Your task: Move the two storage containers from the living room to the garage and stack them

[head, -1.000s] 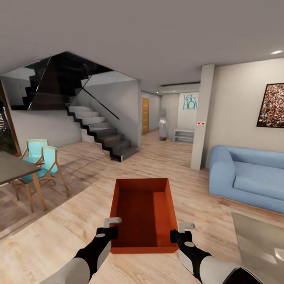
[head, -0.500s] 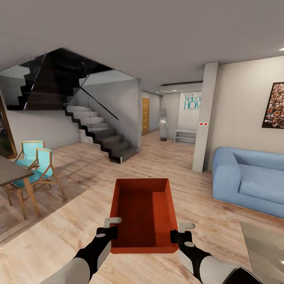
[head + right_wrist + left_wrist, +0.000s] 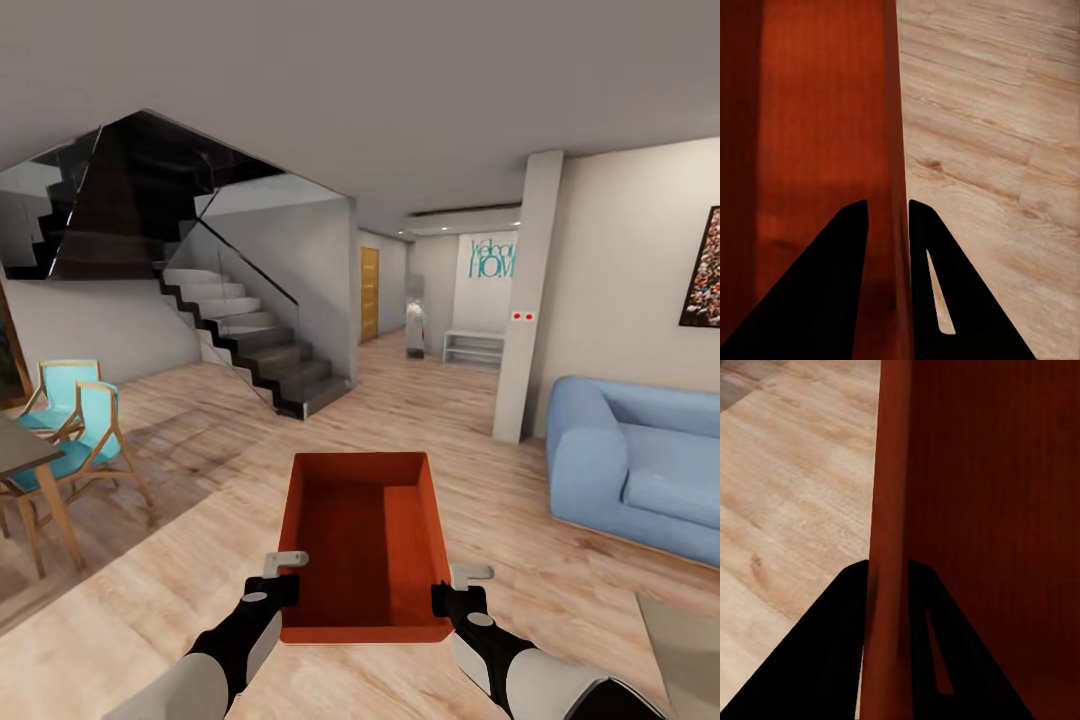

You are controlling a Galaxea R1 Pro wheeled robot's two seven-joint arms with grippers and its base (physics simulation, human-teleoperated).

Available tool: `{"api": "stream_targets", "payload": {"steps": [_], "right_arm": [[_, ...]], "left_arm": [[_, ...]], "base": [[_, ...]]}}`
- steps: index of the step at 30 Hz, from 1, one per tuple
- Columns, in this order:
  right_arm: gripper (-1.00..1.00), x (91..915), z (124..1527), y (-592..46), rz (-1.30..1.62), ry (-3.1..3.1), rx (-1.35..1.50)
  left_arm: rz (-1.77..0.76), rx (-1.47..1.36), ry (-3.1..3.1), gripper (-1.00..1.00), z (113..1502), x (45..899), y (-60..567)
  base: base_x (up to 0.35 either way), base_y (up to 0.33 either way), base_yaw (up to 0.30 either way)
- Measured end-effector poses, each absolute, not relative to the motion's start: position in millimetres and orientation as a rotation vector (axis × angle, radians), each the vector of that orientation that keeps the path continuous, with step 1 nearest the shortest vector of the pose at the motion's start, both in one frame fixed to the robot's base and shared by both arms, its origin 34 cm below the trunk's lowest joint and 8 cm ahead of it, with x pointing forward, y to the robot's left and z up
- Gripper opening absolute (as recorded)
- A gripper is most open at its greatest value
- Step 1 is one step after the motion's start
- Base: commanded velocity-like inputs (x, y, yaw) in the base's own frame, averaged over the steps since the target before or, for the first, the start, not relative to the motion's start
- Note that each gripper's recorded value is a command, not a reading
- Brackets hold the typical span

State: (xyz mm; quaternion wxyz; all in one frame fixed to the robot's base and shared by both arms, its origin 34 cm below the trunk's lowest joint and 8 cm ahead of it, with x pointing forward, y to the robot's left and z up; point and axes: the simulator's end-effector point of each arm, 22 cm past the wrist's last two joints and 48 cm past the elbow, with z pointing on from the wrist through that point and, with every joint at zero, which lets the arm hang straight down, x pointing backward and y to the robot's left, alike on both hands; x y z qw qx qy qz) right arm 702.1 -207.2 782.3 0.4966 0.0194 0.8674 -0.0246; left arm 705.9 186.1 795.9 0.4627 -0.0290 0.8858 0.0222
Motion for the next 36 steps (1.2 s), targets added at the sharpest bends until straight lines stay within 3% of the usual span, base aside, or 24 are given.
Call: {"api": "stream_targets", "payload": {"steps": [36], "right_arm": [[-1.00, 701.5, 781.5, -207.5, -0.060, 2.103, 0.048]], "left_arm": [[0.054, -0.072, 2.180, -1.00, 795.2, 705.5, 185.9]], "base": [[0.322, 0.000, -0.030]]}}
